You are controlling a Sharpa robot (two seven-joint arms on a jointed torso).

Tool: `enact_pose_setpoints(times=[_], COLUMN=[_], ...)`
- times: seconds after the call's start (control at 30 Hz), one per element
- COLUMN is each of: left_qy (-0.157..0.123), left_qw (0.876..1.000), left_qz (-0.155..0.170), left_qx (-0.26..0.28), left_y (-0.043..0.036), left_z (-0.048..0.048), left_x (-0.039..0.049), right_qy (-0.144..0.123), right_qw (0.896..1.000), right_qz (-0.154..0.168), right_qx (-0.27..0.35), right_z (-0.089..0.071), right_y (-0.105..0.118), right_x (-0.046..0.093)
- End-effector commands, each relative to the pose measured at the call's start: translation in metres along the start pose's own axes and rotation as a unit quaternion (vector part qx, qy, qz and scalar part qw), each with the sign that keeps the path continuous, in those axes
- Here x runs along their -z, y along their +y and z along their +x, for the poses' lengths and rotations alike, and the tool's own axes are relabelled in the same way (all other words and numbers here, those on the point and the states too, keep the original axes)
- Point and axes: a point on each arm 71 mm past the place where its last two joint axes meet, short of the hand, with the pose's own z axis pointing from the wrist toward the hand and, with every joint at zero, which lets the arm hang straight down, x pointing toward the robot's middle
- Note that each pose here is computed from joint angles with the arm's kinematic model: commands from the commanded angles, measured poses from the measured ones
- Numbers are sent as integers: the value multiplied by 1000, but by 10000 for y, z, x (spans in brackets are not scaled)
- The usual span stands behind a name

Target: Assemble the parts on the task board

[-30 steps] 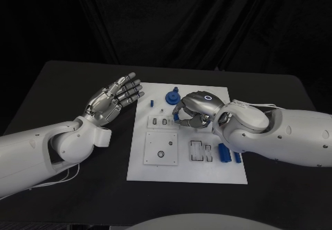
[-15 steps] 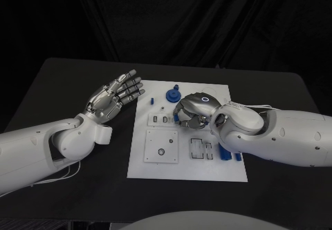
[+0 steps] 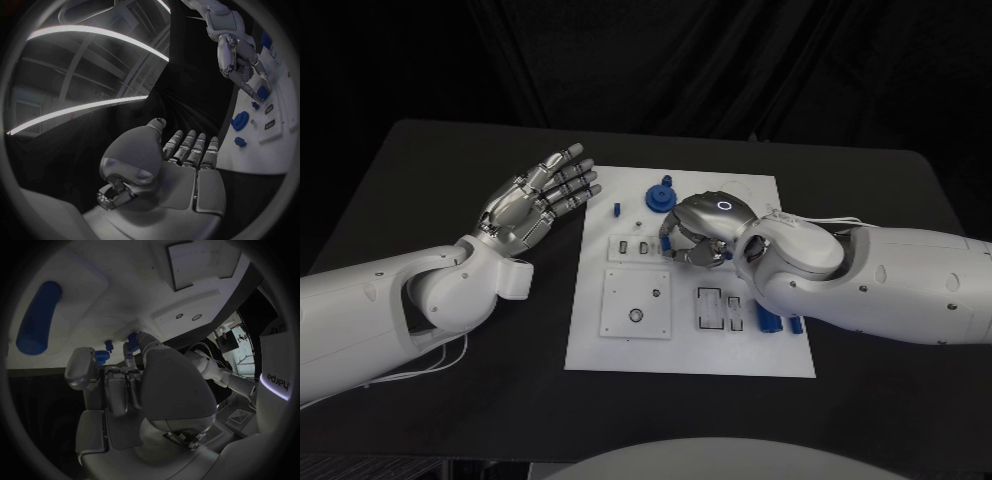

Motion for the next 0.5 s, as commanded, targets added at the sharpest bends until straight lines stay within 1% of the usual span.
enact_pose_setpoints(times=[0.03,0.5], left_qy=[8,7], left_qw=[1000,1000], left_qz=[8,8], left_qx=[6,6], left_y=[-2,8], left_z=[15,8], left_x=[-1,-2], right_qy=[6,9], right_qw=[1000,1000], right_qz=[13,6], right_qx=[5,7], right_z=[34,43], right_y=[-23,-24], right_x=[6,-4])
